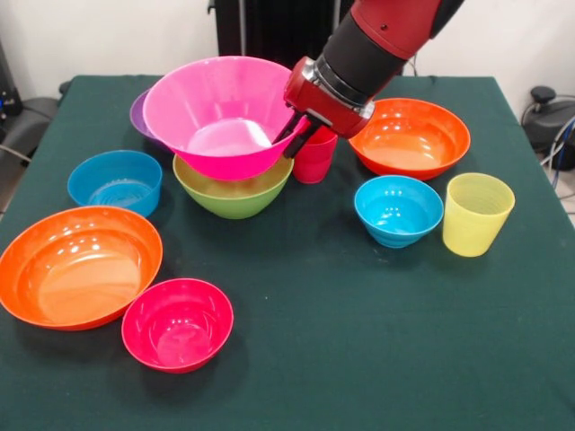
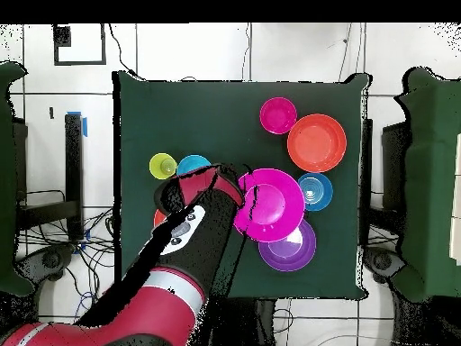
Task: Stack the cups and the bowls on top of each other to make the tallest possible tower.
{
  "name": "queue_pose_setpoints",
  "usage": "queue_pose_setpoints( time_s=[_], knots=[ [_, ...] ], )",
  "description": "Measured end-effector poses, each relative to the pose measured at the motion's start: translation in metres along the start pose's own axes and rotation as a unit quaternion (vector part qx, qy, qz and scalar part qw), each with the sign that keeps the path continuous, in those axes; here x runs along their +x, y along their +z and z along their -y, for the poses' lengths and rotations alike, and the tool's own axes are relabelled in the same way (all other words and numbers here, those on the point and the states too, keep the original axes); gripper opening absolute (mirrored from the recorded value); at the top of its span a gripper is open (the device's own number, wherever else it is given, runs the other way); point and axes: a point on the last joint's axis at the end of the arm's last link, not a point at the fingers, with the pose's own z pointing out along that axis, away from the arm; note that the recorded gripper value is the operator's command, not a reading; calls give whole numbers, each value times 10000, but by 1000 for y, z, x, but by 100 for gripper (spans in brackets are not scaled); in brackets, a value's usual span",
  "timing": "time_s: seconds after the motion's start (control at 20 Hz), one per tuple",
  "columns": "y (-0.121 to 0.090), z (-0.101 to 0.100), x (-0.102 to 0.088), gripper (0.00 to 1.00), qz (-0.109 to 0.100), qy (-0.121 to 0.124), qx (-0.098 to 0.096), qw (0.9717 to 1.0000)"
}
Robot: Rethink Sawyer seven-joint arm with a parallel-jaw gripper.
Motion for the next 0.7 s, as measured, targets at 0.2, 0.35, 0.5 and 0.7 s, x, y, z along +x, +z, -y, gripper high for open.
queue_pose_setpoints(
  time_s=[0.2, 0.35, 0.5, 0.7],
  knots=[
    [-1, -1, 0, 0, 5, -11, 0, 10000],
    [-1, -2, 1, 0, 7, -19, 0, 10000],
    [-1, -3, 1, 0, 11, -25, 0, 10000],
    [-2, -3, 1, 0, 14, -28, -1, 10000]
  ],
)
